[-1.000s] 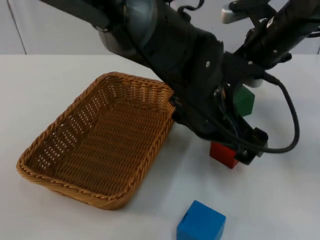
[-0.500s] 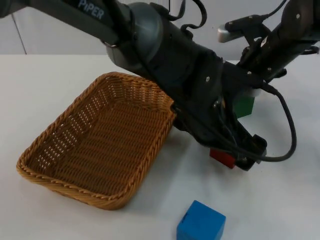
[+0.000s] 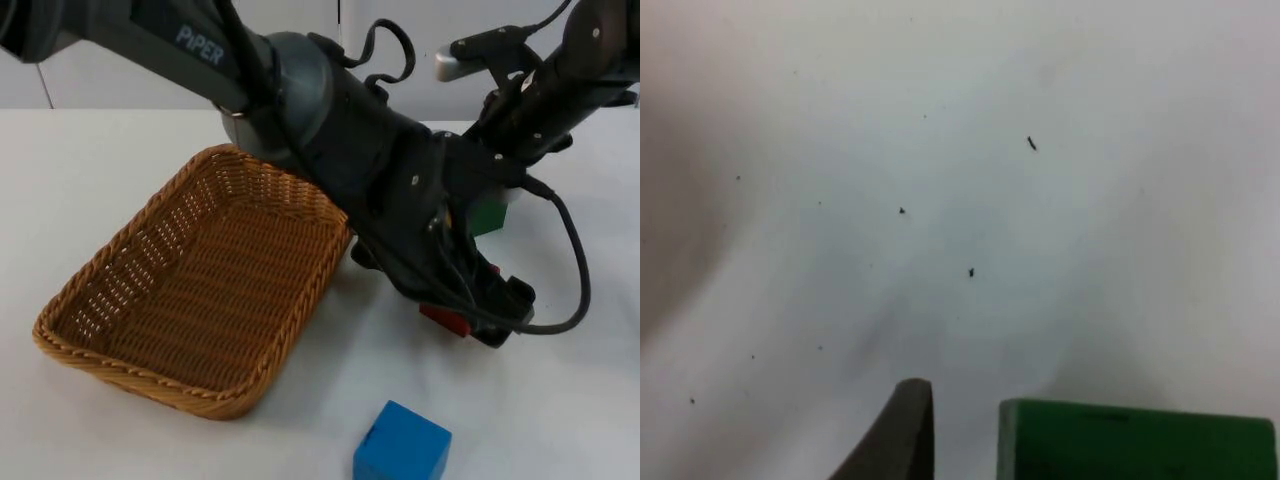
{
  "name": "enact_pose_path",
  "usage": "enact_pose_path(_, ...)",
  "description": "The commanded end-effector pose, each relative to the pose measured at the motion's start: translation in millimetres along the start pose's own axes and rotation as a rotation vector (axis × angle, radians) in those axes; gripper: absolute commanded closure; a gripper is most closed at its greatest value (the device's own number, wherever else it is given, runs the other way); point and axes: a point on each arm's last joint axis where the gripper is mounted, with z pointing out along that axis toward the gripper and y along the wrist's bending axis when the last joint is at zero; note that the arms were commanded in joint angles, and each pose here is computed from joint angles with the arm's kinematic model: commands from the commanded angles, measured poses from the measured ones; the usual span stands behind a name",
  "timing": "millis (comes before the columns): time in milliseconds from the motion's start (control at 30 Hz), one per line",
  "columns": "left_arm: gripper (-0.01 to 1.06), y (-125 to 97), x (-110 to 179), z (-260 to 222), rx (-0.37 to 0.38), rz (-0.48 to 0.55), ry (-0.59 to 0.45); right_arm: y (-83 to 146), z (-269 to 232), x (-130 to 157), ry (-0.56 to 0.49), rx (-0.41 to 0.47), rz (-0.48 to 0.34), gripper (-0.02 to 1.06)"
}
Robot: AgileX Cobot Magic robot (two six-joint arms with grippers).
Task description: Pick up one cube with each hand and place exactly two cubes into the same basket, leaving the remaining cube outside.
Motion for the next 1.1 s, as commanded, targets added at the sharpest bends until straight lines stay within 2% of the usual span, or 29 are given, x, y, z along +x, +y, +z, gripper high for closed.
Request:
enact_pose_path(0, 0.03, -2, -3, -1, 0.002, -0.006, -0.023, -5, -1, 0, -0.001, 0.008, 0.005, -0.01)
enact_pose_path(200, 0.03, -2, -4, -1, 0.003, -0.006, -0.035, -15, -1, 3, 0.006, 0.017, 0.049, -0.01)
enact_pose_path(400, 0.03, -2, -6, -1, 0.004, -0.006, -0.056, -14, 1, 4, 0.012, 0.006, 0.074, -0.01)
enact_pose_path(700, 0.03, -2, -6, -1, 0.003, -0.006, -0.054, -12, 19, 18, 0.055, -0.003, 0.075, -0.01)
enact_pose_path(833, 0.03, -2, -6, -1, 0.001, 0.003, -0.054, -12, 18, 17, 0.053, -0.002, 0.075, 0.04)
enact_pose_path(900, 0.03, -2, -6, -1, 0.000, 0.005, -0.052, -12, 18, 17, 0.053, -0.002, 0.077, 0.13)
enact_pose_path(967, 0.04, -2, -6, -1, 0.001, 0.002, -0.050, -11, 17, 17, 0.059, -0.004, 0.091, 0.30)
enact_pose_path(1000, 0.08, -2, -6, -1, 0.001, 0.003, -0.050, -11, 17, 18, 0.063, -0.006, 0.099, 0.43)
enact_pose_path(1033, 0.08, -2, -6, -1, 0.001, 0.003, -0.050, -11, 17, 18, 0.063, -0.006, 0.099, 0.43)
enact_pose_path(1067, 0.12, -2, -6, -1, 0.001, 0.003, -0.050, -11, 17, 18, 0.069, -0.008, 0.099, 0.59)
